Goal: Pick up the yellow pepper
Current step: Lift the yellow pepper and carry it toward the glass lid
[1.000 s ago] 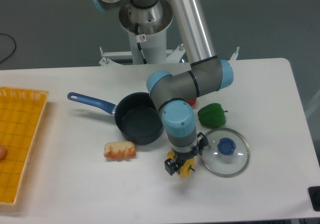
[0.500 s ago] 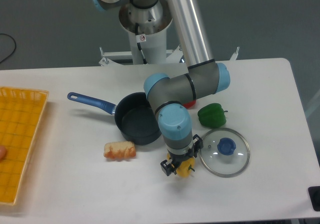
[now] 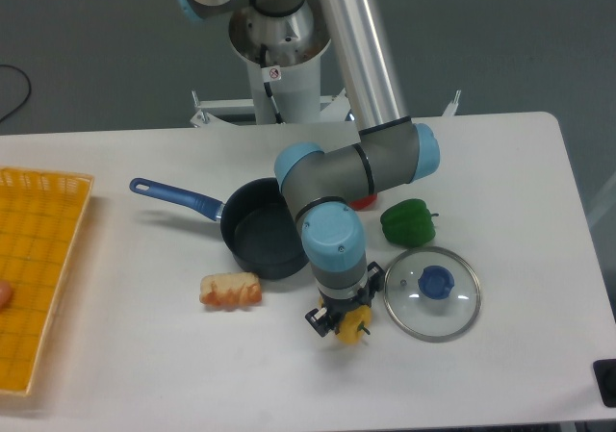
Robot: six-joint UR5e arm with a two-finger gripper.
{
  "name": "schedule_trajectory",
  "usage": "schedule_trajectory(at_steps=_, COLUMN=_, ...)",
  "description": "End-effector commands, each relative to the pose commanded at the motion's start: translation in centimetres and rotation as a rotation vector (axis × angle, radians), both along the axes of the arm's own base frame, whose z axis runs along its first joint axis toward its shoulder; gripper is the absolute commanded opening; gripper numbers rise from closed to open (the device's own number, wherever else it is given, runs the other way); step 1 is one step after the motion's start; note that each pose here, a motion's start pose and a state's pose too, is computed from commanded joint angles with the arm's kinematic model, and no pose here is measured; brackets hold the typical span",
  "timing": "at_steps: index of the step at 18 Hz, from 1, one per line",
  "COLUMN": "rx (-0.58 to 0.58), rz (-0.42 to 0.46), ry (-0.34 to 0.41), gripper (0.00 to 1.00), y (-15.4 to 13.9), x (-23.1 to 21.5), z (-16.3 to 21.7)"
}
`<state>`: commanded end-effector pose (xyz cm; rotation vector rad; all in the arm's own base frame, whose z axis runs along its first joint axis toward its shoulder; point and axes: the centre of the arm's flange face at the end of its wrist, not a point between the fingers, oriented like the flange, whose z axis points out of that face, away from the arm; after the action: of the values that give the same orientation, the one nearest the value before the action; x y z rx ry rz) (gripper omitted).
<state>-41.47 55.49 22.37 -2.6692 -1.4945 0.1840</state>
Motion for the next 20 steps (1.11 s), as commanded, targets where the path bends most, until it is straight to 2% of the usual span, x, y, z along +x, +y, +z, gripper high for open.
schedule_trajectory(at_steps=2, rx=0.000, rz=-0.044, ry=0.012, gripper=0.59, y=-0.1, x=0.1, z=1.1)
schedule_trajectory(at_steps=7, rx=-0.001, rz=-0.241, ry=0.059, gripper=0.59, y=-0.5, x=0.5, z=4.9)
schedule_trajectory(at_steps=11, rx=-0.040, rz=-0.543, ry=0.083, gripper=0.58, y=-1.3, x=0.4, z=7.3)
schedule_trajectory(at_steps=13, rx=-0.066, rz=-0.666, ry=0.104, gripper=0.58, y=-2.2, x=-0.3, z=8.7)
schedule_trajectory(at_steps=17, rx=-0.131, rz=-0.936, ry=0.080, gripper=0.58, y=-4.0, x=-1.7, z=10.4)
schedule_trajectory(at_steps=20, rx=-0.174, rz=-1.095, ry=0.028, gripper=0.58, y=-6.0, x=-2.9, z=10.5)
